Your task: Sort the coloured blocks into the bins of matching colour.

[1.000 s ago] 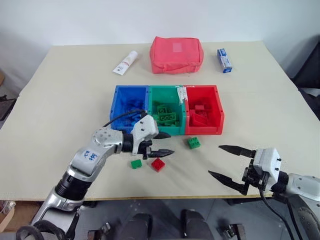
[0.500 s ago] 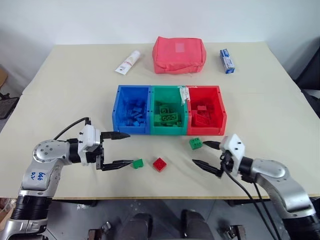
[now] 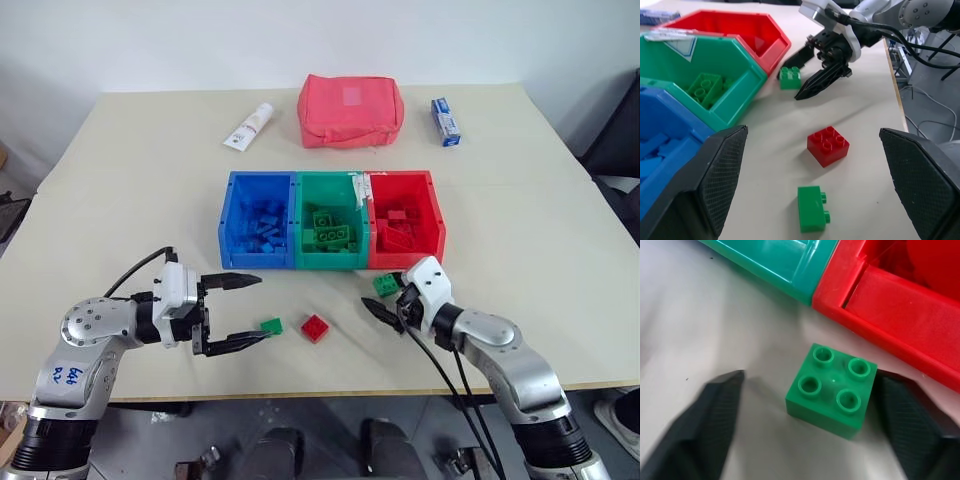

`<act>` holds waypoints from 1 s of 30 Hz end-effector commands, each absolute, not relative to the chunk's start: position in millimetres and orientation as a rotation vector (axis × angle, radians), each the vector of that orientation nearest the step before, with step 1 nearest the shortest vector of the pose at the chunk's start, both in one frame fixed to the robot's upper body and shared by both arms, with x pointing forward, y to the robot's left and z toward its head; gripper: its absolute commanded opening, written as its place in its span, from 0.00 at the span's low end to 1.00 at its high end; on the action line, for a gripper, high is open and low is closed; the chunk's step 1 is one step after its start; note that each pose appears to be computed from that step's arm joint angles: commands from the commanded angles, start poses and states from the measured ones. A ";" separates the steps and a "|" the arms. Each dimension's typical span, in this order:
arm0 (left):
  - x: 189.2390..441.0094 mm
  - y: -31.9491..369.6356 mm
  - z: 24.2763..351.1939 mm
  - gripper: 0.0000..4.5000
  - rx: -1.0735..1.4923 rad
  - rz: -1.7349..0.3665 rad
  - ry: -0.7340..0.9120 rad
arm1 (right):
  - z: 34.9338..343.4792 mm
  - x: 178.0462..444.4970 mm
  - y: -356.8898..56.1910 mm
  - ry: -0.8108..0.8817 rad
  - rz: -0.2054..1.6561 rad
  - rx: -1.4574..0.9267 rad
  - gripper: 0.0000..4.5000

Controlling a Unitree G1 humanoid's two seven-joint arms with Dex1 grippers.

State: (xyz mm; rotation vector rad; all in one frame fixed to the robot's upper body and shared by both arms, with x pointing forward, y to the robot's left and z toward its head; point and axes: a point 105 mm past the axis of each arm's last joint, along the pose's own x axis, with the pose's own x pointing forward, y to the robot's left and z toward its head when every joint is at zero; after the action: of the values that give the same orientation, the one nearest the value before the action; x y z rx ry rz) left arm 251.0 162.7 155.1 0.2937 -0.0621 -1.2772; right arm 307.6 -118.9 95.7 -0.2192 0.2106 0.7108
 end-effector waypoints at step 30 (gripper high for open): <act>253.4 185.4 157.4 1.00 0.257 -1.044 -0.132 | 229.6 365.7 -49.7 -0.236 1.029 -0.364 0.99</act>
State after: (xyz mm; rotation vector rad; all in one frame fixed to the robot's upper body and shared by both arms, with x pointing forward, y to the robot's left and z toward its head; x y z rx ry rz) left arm 255.3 183.4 148.2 0.2333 -0.0974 -1.0551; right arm 377.6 -48.0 211.0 -0.3572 -0.1323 0.9749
